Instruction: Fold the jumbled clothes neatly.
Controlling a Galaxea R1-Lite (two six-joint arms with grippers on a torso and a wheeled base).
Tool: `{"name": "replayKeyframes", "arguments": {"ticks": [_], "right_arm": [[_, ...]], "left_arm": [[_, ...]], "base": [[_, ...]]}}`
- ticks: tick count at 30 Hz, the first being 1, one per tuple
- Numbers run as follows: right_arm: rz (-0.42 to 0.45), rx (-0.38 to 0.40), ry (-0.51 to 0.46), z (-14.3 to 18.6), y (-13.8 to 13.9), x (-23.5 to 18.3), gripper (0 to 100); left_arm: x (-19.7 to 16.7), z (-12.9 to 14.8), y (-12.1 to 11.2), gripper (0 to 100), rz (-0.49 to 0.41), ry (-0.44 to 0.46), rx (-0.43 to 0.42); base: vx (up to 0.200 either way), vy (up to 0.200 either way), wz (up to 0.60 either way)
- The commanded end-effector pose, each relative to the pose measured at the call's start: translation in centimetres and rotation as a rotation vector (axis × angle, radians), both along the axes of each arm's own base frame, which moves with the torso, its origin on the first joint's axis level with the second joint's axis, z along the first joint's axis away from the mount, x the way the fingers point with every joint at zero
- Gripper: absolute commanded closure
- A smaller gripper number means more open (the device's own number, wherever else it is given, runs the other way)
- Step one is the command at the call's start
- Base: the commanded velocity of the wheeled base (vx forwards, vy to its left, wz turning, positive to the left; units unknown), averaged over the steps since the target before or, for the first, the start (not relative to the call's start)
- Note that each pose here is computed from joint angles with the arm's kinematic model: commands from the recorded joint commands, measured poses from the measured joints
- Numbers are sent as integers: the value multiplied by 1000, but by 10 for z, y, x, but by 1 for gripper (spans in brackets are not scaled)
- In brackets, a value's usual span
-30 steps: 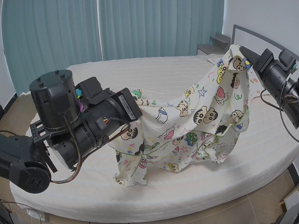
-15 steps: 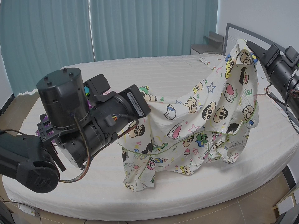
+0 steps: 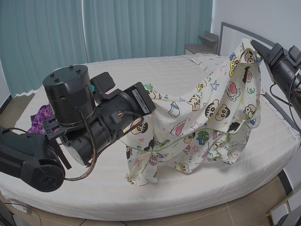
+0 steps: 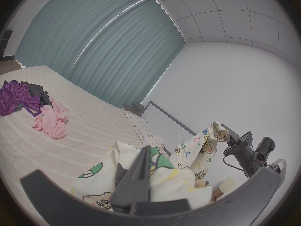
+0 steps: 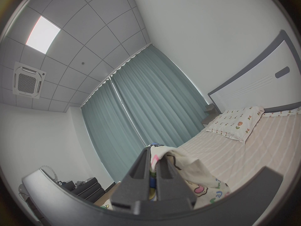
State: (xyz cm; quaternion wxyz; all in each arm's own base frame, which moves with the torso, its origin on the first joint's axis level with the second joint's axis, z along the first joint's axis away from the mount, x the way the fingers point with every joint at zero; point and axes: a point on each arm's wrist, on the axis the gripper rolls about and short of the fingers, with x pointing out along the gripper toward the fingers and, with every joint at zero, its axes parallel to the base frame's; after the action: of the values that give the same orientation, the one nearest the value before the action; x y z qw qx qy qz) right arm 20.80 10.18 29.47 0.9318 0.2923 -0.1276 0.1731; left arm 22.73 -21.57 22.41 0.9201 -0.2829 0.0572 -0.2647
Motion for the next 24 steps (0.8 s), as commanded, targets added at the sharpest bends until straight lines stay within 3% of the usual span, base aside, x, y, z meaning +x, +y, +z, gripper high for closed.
{"name": "replayKeyframes", "arguments": {"ticks": [1, 4, 8, 24], "right_arm": [[0, 0, 2, -1, -1, -1, 100], [2, 2, -3, 0, -3, -6, 100], [12, -1, -3, -1, -4, -10, 100], [172, -10, -119, 8, -26, -65, 100]], "left_arm": [[-1, -4, 1, 100, 7, 10, 9], [-1, -5, 3, 100, 38, 15, 10], [-3, -5, 5, 100, 56, 17, 12], [-54, 31, 54, 100, 54, -70, -66]], "base": [[0, 0, 0], [0, 0, 0], [-200, 0, 0], [-200, 0, 0]]}}
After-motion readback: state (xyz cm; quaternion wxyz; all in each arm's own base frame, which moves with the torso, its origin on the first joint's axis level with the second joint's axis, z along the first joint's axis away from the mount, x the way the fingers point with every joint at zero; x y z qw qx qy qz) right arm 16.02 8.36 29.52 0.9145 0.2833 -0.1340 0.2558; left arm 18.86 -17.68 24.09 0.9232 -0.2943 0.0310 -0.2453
